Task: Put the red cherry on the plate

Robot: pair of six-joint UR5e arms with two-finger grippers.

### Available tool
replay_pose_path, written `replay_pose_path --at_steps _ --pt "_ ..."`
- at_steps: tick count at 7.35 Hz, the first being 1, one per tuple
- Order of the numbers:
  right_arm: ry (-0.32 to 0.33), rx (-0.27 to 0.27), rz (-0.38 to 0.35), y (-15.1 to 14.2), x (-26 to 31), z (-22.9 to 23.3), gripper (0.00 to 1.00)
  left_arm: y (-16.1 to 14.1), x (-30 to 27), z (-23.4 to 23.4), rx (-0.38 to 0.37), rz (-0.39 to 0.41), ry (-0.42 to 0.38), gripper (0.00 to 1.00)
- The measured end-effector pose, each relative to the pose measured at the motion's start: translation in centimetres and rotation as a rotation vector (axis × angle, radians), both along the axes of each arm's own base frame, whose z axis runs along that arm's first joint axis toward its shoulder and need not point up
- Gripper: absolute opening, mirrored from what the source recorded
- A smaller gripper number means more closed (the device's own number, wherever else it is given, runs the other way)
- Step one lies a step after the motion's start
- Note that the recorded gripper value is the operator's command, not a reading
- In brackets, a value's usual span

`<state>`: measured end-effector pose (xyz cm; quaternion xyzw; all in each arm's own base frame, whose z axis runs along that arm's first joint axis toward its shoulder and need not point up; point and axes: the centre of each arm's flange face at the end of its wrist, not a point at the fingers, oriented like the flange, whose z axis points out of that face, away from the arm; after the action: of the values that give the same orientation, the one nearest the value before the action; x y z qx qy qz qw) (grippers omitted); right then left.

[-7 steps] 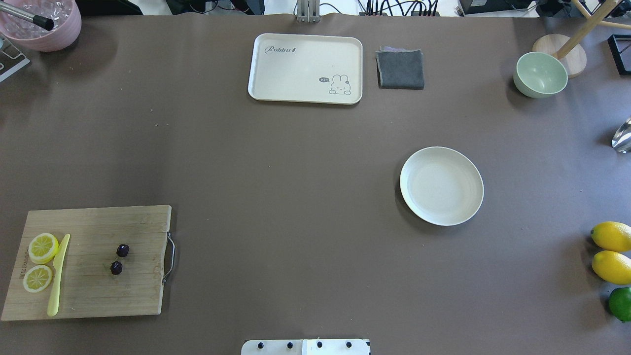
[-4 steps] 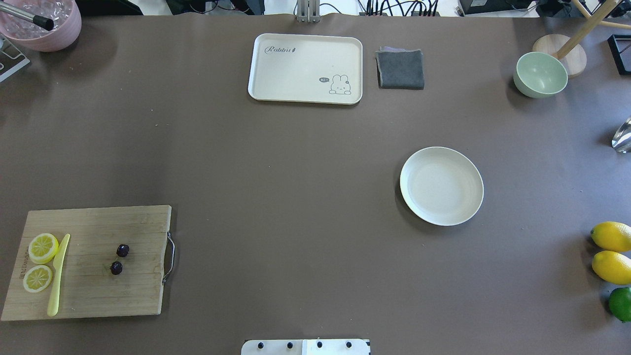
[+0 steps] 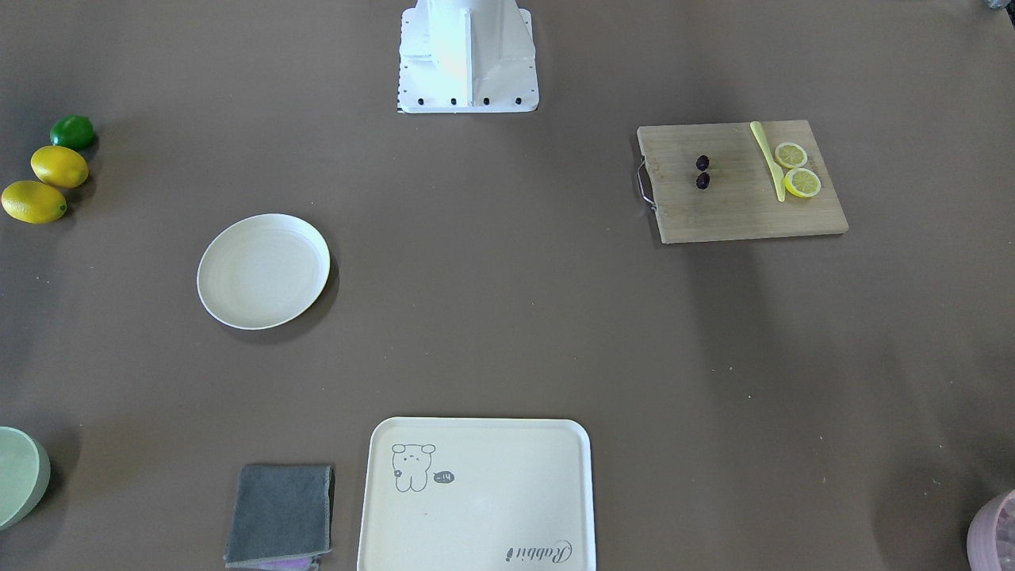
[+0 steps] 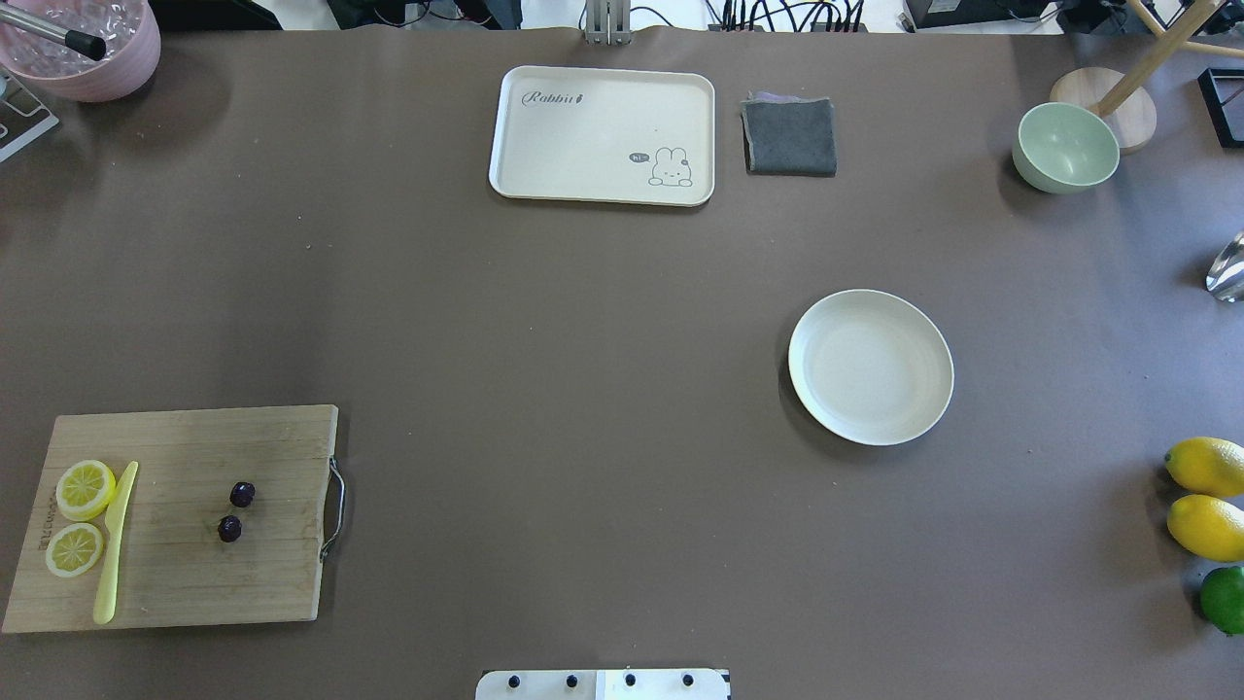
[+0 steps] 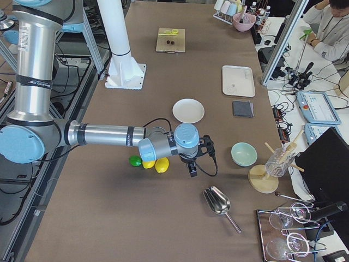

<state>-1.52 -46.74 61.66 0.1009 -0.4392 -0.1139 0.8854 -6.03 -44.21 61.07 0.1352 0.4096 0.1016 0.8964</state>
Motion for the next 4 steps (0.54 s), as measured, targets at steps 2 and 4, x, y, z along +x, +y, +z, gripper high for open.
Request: replay_pose_path --at_steps 2,4 --pt "-0.026 -0.056 -0.009 -3.6 -6.9 -4.0 0.91 0.1 0.0 0.1 -0.002 0.000 0.000 0.97" --pt "-0.021 -0.091 0.001 -4.6 -16.5 -7.3 0.86 0.1 0.0 0.3 -0.005 0.000 -0.001 0.97"
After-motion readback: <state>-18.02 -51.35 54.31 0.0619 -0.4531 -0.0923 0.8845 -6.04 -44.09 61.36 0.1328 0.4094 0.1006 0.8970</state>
